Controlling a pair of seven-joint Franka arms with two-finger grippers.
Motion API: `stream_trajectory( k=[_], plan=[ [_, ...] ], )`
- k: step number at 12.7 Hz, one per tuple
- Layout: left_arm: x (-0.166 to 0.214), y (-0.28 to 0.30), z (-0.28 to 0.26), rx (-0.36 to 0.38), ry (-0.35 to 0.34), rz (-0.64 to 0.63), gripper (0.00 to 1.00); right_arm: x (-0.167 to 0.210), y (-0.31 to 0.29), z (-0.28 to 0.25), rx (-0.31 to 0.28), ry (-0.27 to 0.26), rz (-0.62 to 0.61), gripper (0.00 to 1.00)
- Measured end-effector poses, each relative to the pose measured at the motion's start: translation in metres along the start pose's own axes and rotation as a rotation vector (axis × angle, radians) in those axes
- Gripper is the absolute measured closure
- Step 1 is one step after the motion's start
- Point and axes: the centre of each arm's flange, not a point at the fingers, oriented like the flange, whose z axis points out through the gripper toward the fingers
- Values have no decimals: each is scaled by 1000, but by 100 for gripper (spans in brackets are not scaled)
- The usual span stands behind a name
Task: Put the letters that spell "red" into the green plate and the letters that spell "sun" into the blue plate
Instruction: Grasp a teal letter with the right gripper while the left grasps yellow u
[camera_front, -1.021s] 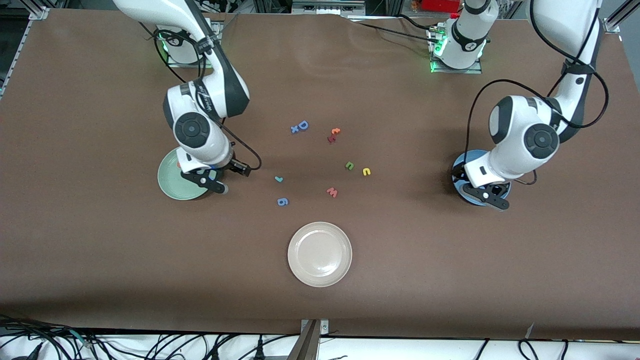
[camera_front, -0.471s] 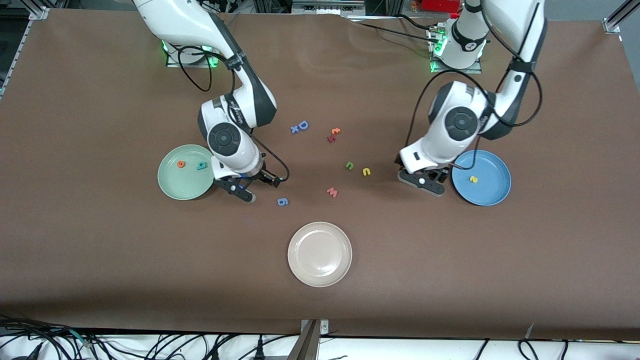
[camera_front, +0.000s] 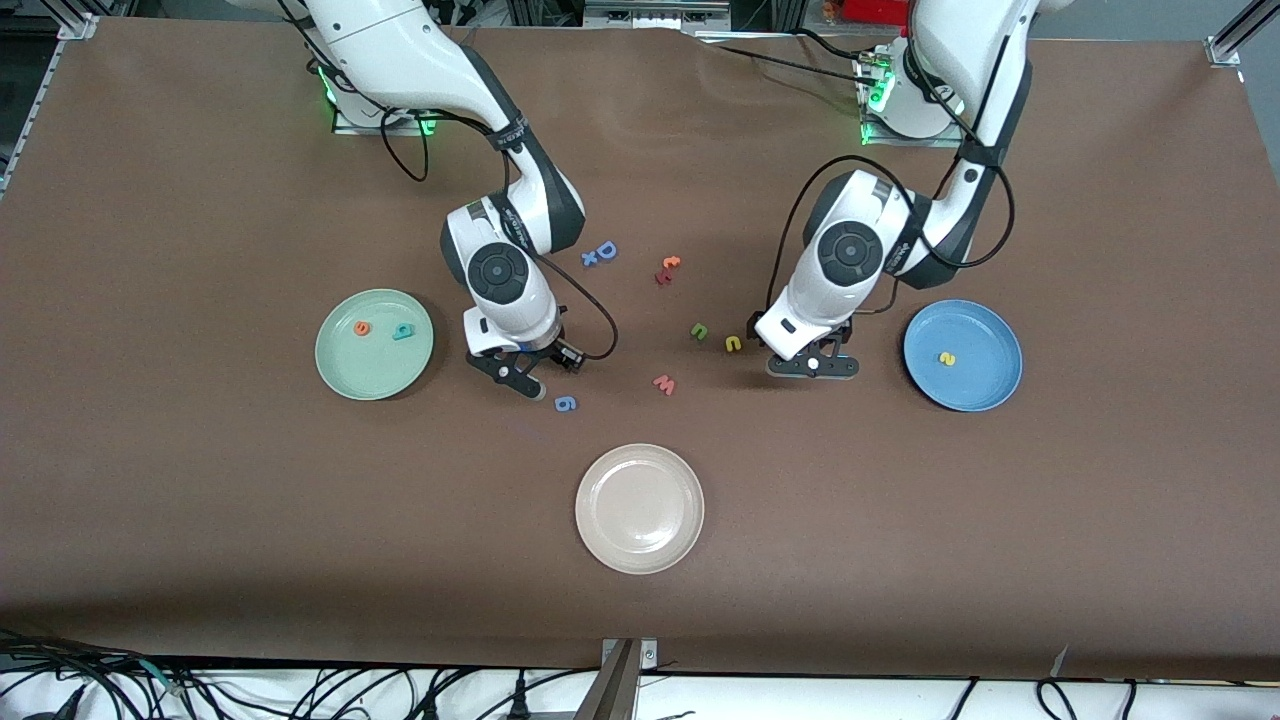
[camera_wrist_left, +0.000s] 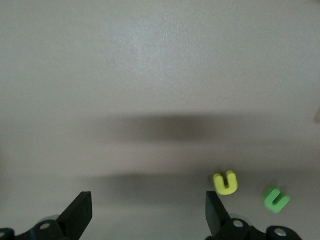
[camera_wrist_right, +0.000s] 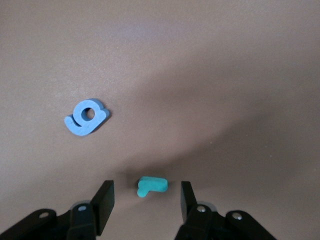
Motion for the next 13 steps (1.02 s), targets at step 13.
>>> stream_trajectory(
  k=[13],
  plan=[
    [-16, 56, 46, 29, -25, -163, 0, -3, 4, 19, -27, -9, 7, 47]
  ],
)
